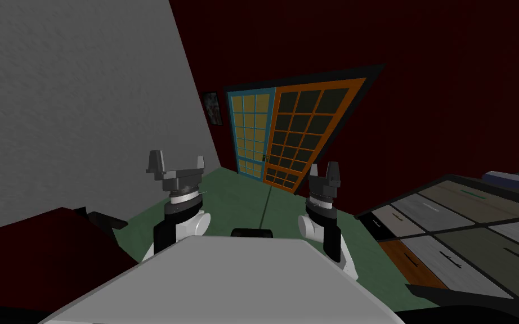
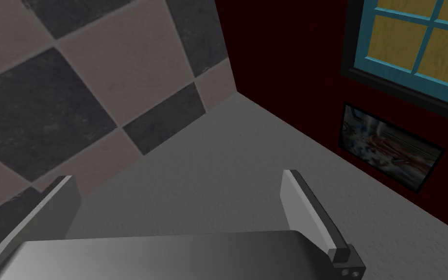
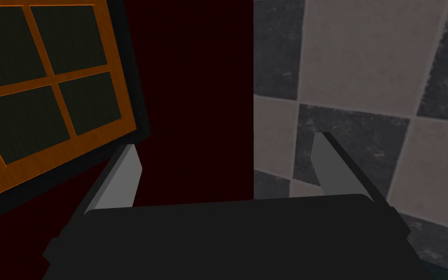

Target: Pull the door open

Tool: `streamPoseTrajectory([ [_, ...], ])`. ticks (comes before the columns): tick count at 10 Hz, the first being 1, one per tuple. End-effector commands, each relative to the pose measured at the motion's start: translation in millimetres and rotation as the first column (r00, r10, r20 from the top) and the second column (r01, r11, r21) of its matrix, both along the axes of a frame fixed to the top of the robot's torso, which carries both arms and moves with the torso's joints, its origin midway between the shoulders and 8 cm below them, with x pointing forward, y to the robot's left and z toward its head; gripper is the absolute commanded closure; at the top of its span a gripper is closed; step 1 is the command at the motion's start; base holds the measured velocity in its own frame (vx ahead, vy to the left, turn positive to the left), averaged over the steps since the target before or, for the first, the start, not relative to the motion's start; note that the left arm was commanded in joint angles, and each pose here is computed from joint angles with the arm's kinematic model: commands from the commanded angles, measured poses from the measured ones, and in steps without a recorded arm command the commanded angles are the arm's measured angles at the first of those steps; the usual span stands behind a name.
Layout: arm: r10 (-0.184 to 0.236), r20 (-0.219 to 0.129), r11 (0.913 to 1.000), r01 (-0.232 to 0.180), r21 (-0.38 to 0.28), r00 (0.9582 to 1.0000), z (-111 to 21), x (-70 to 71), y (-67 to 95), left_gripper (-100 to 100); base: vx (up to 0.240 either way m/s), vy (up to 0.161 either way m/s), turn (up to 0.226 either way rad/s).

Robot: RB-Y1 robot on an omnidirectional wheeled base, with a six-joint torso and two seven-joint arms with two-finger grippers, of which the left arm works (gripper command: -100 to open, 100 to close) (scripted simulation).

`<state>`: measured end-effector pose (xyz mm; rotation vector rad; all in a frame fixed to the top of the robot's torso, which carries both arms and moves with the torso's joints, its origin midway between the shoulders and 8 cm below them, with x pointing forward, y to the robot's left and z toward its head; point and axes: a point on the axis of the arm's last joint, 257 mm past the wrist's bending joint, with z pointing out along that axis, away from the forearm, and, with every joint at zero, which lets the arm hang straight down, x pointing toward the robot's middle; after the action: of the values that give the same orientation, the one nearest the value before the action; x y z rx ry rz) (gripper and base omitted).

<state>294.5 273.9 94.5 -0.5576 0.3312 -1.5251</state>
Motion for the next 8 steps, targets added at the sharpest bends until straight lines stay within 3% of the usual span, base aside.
streamPoseTrajectory([
  [1, 0.023, -0.025, 0.9993, -0.023, 0.031, 0.9994, -9.1, 7.1, -0.6, -100, 0.064, -0.010, -0.060],
  [6, 0.104, -0.097, 0.9877, -0.092, 0.127, 0.9899, -38.6, 27.9, 0.0, -100, 0.116, -0.023, -0.060],
  [8, 0.145, -0.127, 0.9770, -0.122, 0.175, 0.9812, -53.3, 37.2, 1.1, -100, 0.102, -0.026, -0.064],
])
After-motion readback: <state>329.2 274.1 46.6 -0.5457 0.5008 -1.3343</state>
